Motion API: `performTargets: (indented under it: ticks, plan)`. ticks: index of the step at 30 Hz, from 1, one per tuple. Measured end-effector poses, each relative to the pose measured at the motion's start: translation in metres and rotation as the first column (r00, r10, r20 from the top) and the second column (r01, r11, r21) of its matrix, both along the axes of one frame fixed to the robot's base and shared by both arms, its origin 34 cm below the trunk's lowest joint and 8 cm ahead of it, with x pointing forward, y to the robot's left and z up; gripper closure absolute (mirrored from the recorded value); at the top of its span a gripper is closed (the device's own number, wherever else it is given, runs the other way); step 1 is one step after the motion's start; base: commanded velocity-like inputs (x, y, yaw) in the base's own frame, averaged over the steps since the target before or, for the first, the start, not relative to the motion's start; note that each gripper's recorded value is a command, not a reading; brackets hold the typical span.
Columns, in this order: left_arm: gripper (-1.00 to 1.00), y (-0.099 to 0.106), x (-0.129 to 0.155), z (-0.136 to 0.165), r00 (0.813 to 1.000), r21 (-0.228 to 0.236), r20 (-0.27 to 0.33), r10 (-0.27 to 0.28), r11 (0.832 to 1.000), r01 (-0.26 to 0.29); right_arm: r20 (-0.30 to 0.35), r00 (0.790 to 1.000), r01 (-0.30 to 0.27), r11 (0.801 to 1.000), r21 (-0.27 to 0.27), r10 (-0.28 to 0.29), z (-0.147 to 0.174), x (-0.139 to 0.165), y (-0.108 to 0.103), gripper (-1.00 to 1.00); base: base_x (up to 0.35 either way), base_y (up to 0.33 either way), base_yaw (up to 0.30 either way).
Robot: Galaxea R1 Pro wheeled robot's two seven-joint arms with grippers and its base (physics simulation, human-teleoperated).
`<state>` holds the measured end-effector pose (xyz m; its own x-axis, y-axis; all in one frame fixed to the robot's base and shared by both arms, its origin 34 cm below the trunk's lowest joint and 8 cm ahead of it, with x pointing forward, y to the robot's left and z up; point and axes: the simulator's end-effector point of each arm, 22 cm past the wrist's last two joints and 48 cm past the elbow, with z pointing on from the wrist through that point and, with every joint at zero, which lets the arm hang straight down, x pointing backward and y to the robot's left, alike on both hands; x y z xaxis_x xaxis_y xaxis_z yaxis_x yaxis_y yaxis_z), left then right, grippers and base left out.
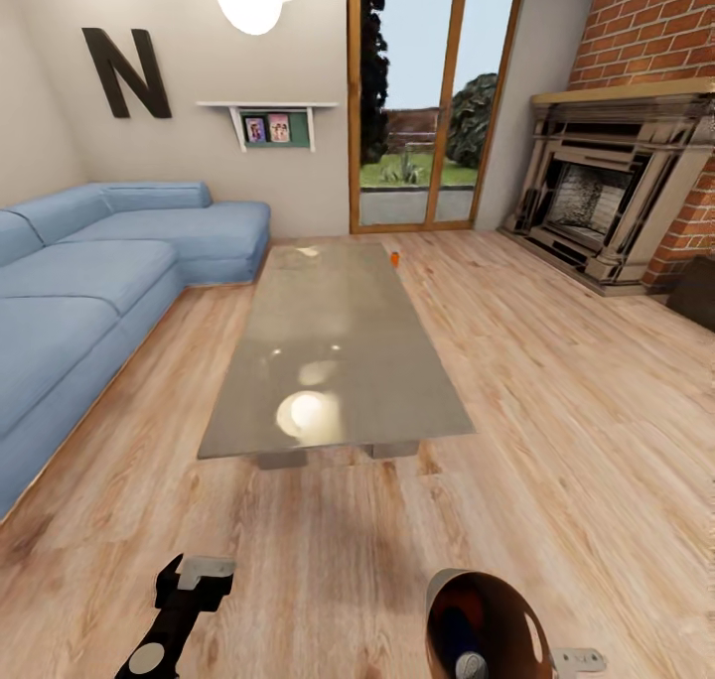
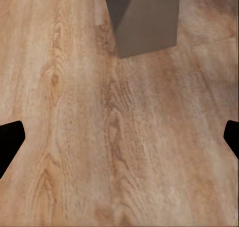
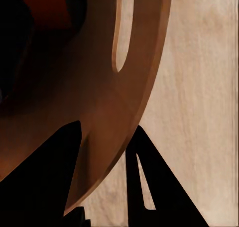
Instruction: Put the three can of soda from the living room inside the tash can in the kitchen.
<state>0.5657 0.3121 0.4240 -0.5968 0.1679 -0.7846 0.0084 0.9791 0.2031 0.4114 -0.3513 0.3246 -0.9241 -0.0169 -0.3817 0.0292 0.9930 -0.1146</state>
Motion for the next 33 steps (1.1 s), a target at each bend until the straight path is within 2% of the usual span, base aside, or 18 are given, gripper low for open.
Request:
performTargets:
  ticks: [13, 26, 33]
  plan:
    - [-1.00, 0.000, 0.000, -0.001, 1.000, 0.001, -0.001, 0.000, 1.000, 0.000, -0.001, 1.000, 0.001, 1.000, 0.002, -0.001, 0.000, -0.001, 0.000, 1.00, 0.000, -0.331, -0.010]
    - [-1.00, 0.010, -0.015, -0.019, 0.999, 0.019, -0.049, 0.012, 1.000, -0.012, -0.009, 1.000, 0.000, 1.000, 0.002, 0.000, -0.003, -0.003, 0.001, 1.00, 0.000, -0.331, -0.189]
    - [-1.00, 0.010, -0.017, -0.021, 0.998, 0.020, -0.054, 0.013, 1.000, -0.012, -0.011, 1.000, 0.000, 1.000, 0.000, 0.000, -0.003, -0.004, 0.001, 1.00, 0.000, -0.331, -0.067]
